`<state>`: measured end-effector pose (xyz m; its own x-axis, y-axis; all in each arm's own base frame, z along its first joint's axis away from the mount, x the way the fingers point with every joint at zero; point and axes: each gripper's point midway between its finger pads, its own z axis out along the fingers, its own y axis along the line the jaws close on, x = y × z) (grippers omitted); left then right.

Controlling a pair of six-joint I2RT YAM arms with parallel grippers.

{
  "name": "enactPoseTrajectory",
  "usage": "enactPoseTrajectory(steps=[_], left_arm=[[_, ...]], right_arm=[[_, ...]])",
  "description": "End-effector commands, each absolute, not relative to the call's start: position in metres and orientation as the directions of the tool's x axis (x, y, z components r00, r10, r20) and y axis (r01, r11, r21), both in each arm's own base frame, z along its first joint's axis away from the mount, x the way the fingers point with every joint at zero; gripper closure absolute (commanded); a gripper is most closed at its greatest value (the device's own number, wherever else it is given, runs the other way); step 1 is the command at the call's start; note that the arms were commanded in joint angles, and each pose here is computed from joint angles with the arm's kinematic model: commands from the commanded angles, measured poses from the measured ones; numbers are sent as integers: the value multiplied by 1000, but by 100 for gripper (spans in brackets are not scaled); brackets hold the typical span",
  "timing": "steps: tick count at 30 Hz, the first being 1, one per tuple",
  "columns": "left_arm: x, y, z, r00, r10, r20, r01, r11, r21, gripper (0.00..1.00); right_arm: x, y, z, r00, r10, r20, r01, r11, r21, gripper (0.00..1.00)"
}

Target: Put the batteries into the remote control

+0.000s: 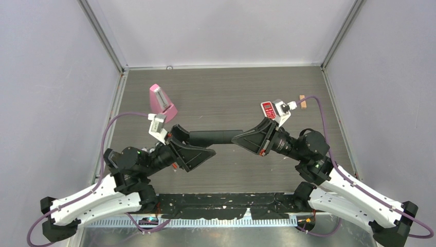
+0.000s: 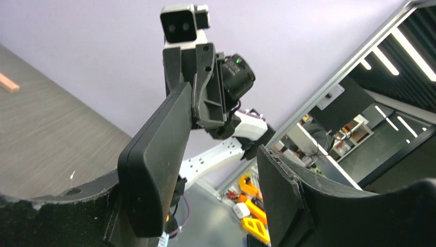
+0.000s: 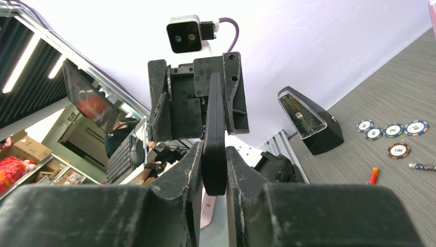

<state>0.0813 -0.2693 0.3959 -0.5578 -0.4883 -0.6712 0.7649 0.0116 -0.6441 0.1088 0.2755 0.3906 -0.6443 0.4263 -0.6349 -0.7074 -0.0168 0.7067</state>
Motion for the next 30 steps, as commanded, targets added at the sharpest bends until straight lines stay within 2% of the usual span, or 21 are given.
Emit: enactPoseTrajectory(steps=[1, 9, 14, 20, 26, 30], left_arm=[[85, -253, 444, -503, -635, -586, 792, -67, -607, 33], [93, -258, 445, -468, -654, -595, 805, -38, -592, 43], [103, -260, 443, -440, -672, -596, 801, 7, -599, 46], [118, -259, 437, -410, -699, -586, 778, 67, -624, 46], [130, -259, 421, -477, -722, -502, 688, 50, -724, 63], [129, -265, 415, -526, -710, -468, 653, 15, -757, 68]], right_arm=[[109, 265, 424, -616, 533, -579, -723, -92, 685, 95], [110, 263, 422, -642, 548, -537, -689, -104, 717, 95], [111, 263, 421, -668, 555, -496, -659, -130, 741, 95], [108, 269, 418, -679, 537, -501, -655, -136, 743, 95], [111, 271, 411, -651, 547, -526, -670, -89, 737, 95], [116, 271, 407, -633, 556, -539, -675, -54, 736, 95]])
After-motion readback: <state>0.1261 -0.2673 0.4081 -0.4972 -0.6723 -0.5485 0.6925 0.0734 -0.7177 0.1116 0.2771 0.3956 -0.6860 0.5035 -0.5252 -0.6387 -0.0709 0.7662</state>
